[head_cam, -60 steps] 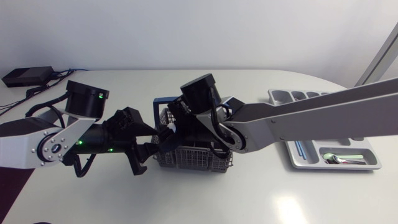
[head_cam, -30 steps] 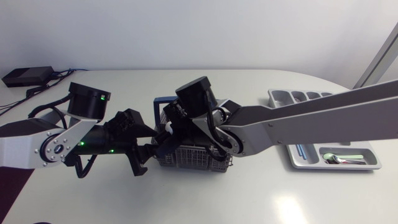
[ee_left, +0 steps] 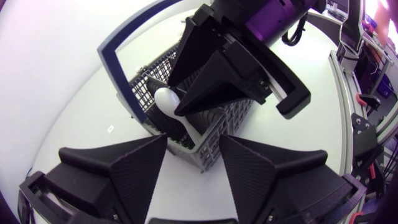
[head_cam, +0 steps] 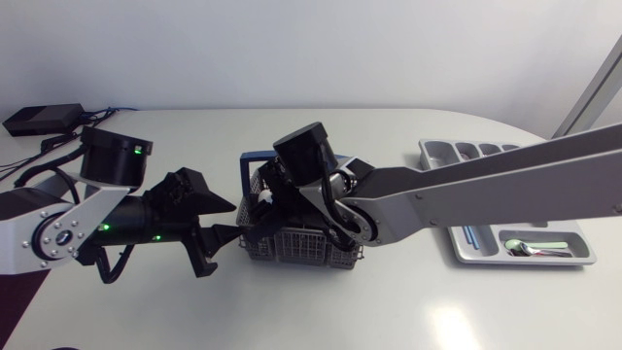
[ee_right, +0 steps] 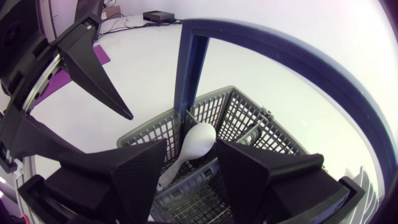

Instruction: Unload the cutlery basket into the drawer organizer.

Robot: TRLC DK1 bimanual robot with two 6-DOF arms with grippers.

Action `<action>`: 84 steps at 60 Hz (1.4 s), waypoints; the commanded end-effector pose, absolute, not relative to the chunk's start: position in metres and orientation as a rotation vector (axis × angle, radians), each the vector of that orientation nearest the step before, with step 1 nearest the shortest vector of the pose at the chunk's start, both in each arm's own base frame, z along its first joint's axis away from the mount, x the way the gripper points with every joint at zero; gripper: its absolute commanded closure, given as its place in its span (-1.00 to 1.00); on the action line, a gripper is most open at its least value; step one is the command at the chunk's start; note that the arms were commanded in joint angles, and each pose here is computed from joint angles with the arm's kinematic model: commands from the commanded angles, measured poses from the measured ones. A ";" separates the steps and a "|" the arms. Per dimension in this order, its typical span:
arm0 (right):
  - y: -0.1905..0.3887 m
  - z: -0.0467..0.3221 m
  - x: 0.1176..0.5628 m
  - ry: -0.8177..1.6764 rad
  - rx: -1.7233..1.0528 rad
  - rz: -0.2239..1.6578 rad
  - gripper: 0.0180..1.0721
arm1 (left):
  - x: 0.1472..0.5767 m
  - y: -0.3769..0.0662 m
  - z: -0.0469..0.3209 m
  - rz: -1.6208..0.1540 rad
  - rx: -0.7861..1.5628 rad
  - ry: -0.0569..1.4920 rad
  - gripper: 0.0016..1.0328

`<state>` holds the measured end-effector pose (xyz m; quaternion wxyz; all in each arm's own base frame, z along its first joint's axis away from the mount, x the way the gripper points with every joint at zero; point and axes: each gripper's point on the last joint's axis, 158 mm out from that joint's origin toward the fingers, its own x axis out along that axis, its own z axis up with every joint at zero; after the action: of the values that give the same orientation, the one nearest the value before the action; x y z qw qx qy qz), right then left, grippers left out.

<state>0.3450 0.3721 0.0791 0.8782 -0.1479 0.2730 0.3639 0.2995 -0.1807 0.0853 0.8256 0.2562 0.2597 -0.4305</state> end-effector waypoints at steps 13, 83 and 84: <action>0.370 0.095 0.352 0.531 -0.309 0.721 -0.12 | 0.295 -0.158 0.077 -0.874 0.560 0.572 -0.16; 0.374 0.059 0.354 0.558 -0.391 0.705 0.15 | 0.299 -0.172 0.037 -0.923 0.557 0.628 -0.16; 0.375 0.059 0.353 0.558 -0.391 0.710 0.16 | 0.299 -0.172 0.037 -0.923 0.557 0.628 -0.16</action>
<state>0.3609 0.3695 0.0726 0.8923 -0.1748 0.2548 0.3291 0.3056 -0.1708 0.0490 0.8193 0.2596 0.2835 -0.4254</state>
